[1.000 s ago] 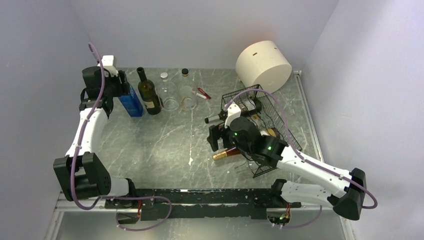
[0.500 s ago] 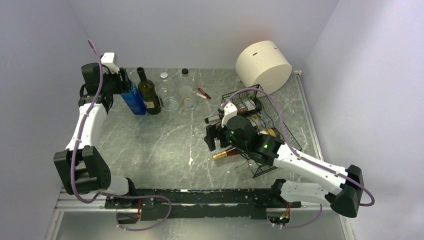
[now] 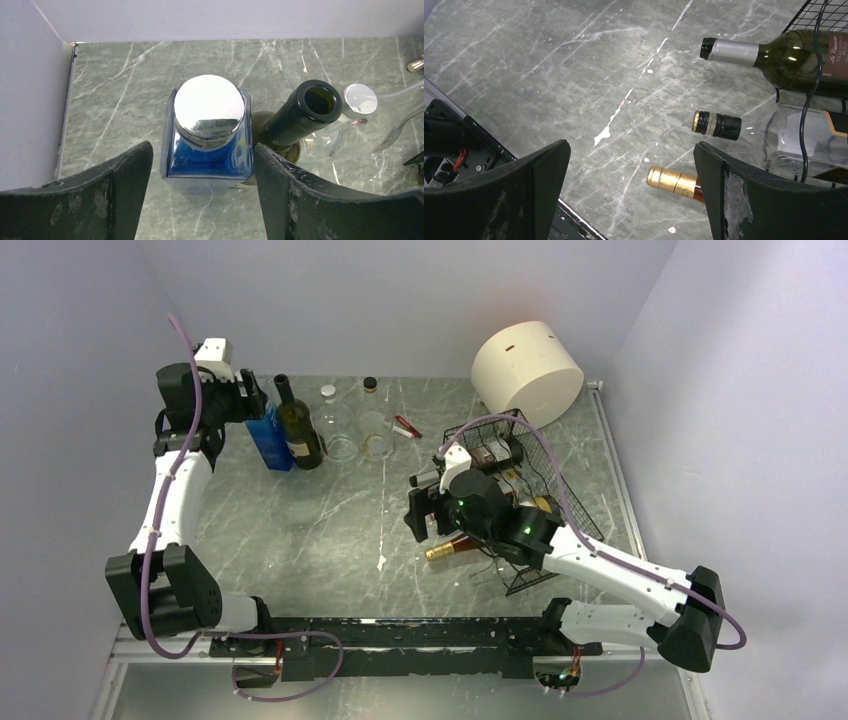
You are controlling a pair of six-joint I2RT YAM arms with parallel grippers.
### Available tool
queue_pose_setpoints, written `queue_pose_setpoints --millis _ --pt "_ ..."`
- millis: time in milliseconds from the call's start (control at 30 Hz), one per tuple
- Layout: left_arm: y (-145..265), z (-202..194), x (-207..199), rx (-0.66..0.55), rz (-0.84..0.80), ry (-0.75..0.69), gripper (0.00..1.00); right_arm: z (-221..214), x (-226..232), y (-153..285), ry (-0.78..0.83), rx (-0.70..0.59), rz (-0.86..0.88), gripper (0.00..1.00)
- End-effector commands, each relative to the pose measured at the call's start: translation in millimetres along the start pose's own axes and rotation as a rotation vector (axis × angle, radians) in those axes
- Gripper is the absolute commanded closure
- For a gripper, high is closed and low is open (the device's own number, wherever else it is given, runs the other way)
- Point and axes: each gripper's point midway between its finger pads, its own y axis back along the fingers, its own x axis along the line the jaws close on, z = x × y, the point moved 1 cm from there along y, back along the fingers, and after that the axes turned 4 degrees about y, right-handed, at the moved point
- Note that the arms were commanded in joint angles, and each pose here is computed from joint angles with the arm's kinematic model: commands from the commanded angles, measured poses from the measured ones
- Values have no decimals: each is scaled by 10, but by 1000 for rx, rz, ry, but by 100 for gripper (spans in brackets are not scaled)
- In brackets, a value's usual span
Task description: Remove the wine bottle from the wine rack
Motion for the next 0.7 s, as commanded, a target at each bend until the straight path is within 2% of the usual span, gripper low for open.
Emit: queue_pose_setpoints --millis 0,67,100,467,567,667 --pt "119 268 -63 -84 -14 -17 21 181 63 -9 -25 -41 19 0" --pt "198 318 -58 -101 4 -20 10 166 52 -14 -19 -32 13 0" --pt "264 364 -70 -119 10 -24 1 154 48 -18 -15 -24 10 0" --pt "915 745 -44 -331 152 38 1 60 -109 -13 101 59 -67 0" --pt "981 801 -256 -359 72 65 1 132 -108 -28 135 62 -74 0" --pt "951 792 -698 -335 -70 57 1 108 -170 -87 167 80 -112 0"
